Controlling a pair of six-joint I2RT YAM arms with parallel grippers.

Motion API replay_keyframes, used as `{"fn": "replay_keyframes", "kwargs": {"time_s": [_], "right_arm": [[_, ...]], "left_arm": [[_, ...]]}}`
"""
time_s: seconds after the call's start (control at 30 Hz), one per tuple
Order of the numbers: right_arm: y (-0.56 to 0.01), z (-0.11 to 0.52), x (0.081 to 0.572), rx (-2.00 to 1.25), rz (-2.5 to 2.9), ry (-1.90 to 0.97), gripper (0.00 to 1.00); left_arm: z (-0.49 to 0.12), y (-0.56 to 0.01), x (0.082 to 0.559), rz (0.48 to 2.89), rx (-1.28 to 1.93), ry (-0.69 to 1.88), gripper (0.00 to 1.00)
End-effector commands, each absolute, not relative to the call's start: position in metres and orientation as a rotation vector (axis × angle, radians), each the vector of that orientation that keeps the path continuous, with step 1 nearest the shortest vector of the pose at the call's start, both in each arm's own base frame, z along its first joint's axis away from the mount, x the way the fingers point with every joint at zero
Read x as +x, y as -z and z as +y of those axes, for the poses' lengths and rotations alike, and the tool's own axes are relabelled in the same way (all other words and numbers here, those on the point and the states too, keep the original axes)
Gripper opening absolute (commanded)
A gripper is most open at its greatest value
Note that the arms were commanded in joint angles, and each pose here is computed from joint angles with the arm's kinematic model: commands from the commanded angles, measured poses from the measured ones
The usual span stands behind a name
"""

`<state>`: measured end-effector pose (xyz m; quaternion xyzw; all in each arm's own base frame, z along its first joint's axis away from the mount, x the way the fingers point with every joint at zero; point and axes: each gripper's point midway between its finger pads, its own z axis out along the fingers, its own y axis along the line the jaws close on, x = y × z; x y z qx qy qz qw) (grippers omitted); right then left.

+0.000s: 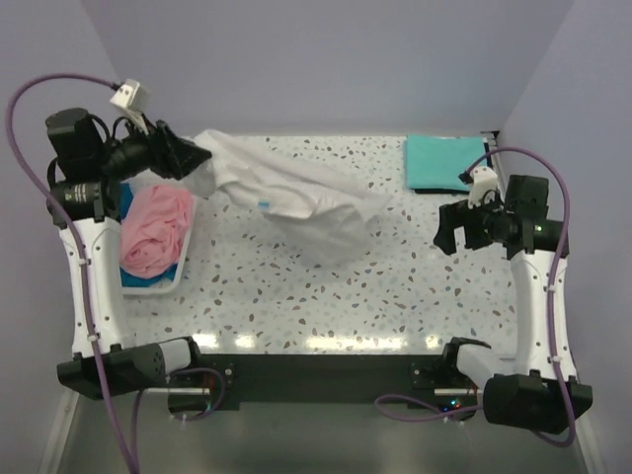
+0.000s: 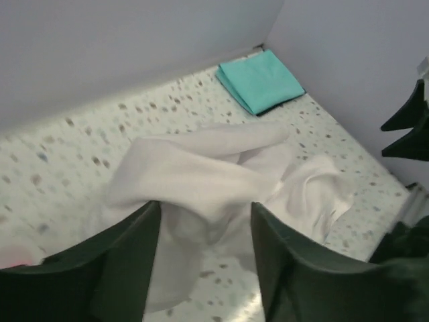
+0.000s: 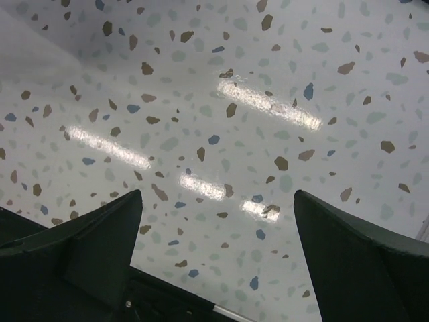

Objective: Fold and stack the t-shirts
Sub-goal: Move the tshirt to the center of the board, then flatten the tshirt out

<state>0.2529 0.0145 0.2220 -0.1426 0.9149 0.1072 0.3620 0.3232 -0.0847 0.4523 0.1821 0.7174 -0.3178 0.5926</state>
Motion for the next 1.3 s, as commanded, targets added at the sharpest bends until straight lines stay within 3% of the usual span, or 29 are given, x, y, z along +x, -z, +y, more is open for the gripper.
{"fn": "replay_keyframes", "kwargs": {"time_s": [0.0, 0.03, 0.07, 0.1, 0.27, 0.43, 0.57, 0.67, 0.73, 0.9, 1.27], "right_arm": [[-0.240, 0.023, 0.243, -0.473, 2.303, -0.297, 0.99], [-0.238, 0.023, 0.240, -0.490, 2.312, -0.302, 0.99], [-0.237, 0.026, 0.238, -0.531, 2.306, -0.314, 0.99], [-0.235, 0.027, 0.237, -0.549, 2.311, -0.328, 0.99], [-0.217, 0.033, 0.240, -0.567, 2.356, -0.409, 0.99], [-0.185, 0.031, 0.266, -0.569, 2.441, -0.443, 0.95], [-0.151, 0.024, 0.279, -0.616, 2.544, -0.388, 0.80], [-0.130, 0.019, 0.285, -0.650, 2.612, -0.351, 0.69], [-0.120, 0.014, 0.293, -0.657, 2.635, -0.283, 0.64], [-0.081, 0.019, 0.307, -0.656, 2.736, -0.224, 0.59], [-0.034, 0.025, 0.312, -0.600, 2.886, -0.217, 0.57]], "left_arm": [[-0.063, -0.324, 0.311, 1.961, 0.394, 0.937, 0.68], [-0.041, -0.286, 0.313, 2.074, 0.417, 0.803, 0.76], [-0.033, -0.270, 0.312, 2.110, 0.427, 0.770, 1.00], [-0.023, -0.262, 0.313, 2.130, 0.469, 0.686, 1.00], [-0.036, -0.263, 0.303, 2.059, 0.697, 0.533, 0.99], [-0.122, -0.243, 0.255, 1.810, 1.197, 0.584, 0.91], [-0.185, -0.217, 0.215, 1.597, 1.513, 0.657, 0.71], [-0.227, -0.184, 0.190, 1.510, 1.735, 0.637, 0.67], [-0.251, -0.164, 0.183, 1.474, 1.830, 0.620, 0.67], [-0.277, -0.128, 0.212, 1.545, 1.850, 0.550, 0.78], [-0.327, -0.093, 0.234, 1.579, 1.873, 0.614, 0.75]]}}
